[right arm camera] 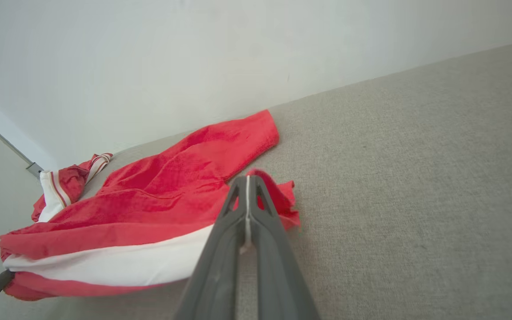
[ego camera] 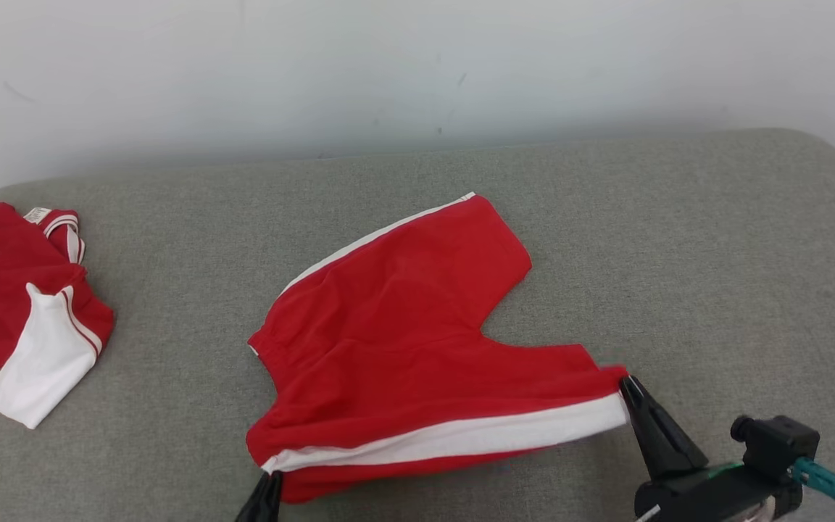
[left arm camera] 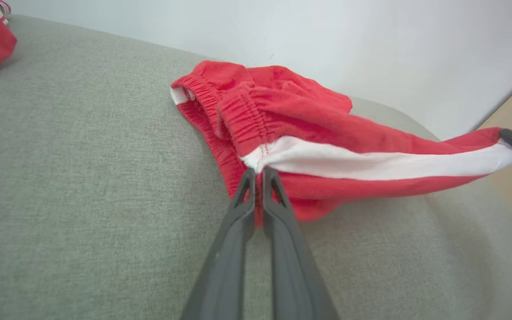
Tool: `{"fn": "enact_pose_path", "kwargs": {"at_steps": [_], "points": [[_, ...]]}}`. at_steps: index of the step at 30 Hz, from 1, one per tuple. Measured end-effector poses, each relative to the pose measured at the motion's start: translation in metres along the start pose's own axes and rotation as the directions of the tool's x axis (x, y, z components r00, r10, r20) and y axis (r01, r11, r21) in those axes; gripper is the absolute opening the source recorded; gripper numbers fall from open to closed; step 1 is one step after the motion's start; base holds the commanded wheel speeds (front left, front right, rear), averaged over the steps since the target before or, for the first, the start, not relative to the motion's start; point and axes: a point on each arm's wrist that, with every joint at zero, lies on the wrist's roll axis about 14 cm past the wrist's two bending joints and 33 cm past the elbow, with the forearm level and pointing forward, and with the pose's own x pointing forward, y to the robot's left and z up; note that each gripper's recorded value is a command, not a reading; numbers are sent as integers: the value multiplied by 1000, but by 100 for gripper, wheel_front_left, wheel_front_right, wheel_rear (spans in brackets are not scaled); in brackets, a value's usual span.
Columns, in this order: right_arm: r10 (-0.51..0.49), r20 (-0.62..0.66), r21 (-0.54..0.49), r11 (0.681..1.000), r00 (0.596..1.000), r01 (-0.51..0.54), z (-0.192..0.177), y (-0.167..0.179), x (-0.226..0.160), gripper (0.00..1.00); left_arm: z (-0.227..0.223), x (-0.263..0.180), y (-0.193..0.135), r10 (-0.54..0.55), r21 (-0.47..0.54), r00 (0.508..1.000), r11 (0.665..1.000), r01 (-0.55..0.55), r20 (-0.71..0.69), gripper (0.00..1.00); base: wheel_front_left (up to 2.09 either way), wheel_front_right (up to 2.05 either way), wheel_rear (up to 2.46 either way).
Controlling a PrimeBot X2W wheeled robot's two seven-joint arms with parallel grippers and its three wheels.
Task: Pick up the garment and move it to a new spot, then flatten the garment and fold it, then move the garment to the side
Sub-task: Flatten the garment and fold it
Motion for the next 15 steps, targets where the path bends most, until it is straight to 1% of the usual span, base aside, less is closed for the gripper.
{"fn": "enact_pose_path", "kwargs": {"at_steps": [5, 11, 15], "points": [[41, 32, -64, 997, 999, -39, 21, -1, 24, 0, 17, 13, 5, -8, 28, 999, 1000, 7, 52, 0, 0, 0, 0], [71, 50, -136, 989, 996, -64, 43, -7, 64, 0, 36, 34, 13, -15, 50, 994, 999, 10, 104, 0, 0, 0, 0], [95, 55, -149, 985, 994, -86, 54, -7, 95, 0, 45, 51, 22, -11, 65, 992, 998, 2, 126, 0, 0, 0, 0]]}}
